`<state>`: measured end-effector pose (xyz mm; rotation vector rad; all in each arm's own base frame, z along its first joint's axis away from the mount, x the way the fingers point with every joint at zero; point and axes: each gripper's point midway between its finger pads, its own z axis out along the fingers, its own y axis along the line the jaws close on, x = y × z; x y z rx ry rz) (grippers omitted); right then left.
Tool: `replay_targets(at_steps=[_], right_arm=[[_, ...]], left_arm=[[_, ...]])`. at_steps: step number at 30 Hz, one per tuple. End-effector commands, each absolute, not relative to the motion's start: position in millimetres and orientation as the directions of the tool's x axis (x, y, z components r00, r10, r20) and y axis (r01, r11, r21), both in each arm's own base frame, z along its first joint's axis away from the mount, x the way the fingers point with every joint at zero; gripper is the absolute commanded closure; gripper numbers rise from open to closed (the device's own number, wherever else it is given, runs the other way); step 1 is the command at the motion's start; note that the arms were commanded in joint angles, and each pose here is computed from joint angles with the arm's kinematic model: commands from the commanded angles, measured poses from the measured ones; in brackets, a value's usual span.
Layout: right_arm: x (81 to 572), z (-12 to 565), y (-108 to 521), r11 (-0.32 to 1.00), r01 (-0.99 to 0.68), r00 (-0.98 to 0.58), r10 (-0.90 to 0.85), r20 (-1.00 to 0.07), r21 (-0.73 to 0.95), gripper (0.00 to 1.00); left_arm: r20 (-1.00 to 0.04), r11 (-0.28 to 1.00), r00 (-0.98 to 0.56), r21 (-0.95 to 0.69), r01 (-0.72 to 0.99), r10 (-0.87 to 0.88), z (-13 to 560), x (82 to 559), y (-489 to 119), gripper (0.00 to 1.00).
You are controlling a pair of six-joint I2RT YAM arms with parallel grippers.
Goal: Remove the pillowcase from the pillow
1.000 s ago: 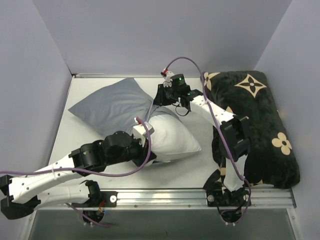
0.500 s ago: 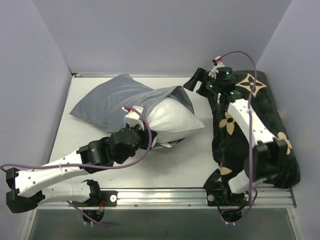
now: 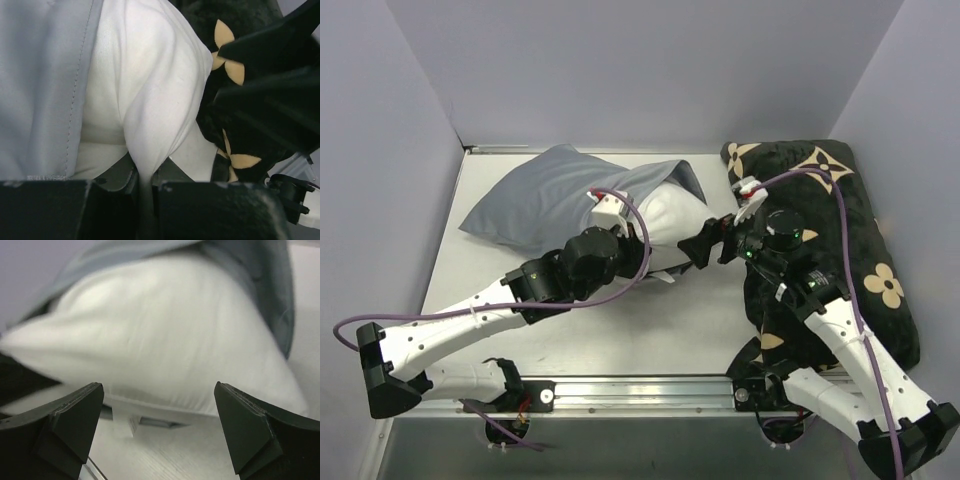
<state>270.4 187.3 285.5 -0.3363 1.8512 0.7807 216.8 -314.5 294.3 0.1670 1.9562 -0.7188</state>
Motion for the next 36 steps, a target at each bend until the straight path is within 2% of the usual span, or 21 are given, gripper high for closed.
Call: replay_targets(at_steps=[1,6,10,12,15,16,17,20,23,28,36], right_arm=[[267,285,192,0.741,-0.662,-0.217,-0.049,-0.975,0.110,0.00],[267,296,204,0.704,-0.710,-0.112,-0.094,-0.989,0.014,0.00],[266,317,208,0.754,-0.656,-0.068,-0.119,-0.991,-0.046,0.00],[272,325,206,0.793,-0.609,-0.132,-0.069,-0.989,0.026,0.00],[270,323,199,0.847,-0.483,-0.339,0.053,-0.939,0.222,0.00],[263,315,200,0.847,-0.443,-0.412,0.101,-0.906,0.295,0.00],[260,311,198,0.839,-0.348,-0.470,0.229,-0.852,0.417,0.00],[243,282,196,0.808,-0.178,-0.564,0.384,-0.731,0.562,0.00],[230,257,188,0.798,-0.076,-0.581,0.452,-0.677,0.598,0.00],[216,229,170,0.702,0.090,-0.547,0.628,-0.554,0.707,0.00],[222,205,175,0.565,0.178,-0.499,0.758,-0.421,0.806,0.00]], left_arm=[[-0.818,0.669,-0.460,-0.558,0.492,-0.344,378,216,-321,1.00],[-0.820,0.643,-0.479,-0.555,0.527,-0.314,397,205,-307,1.00],[-0.818,0.632,-0.496,-0.554,0.542,-0.292,399,198,-302,1.00],[-0.817,0.634,-0.493,-0.555,0.538,-0.298,399,198,-300,1.00],[-0.815,0.630,-0.501,-0.558,0.540,-0.291,392,199,-305,1.00],[-0.815,0.628,-0.499,-0.559,0.541,-0.295,388,201,-308,1.00],[-0.812,0.631,-0.500,-0.562,0.534,-0.301,385,204,-310,1.00],[-0.804,0.643,-0.493,-0.575,0.506,-0.331,370,213,-316,1.00],[-0.805,0.659,-0.465,-0.579,0.479,-0.369,357,225,-320,1.00],[-0.803,0.645,-0.457,-0.586,0.490,-0.382,336,229,-337,1.00],[-0.783,0.627,-0.532,-0.598,0.499,-0.323,273,200,-367,1.00]])
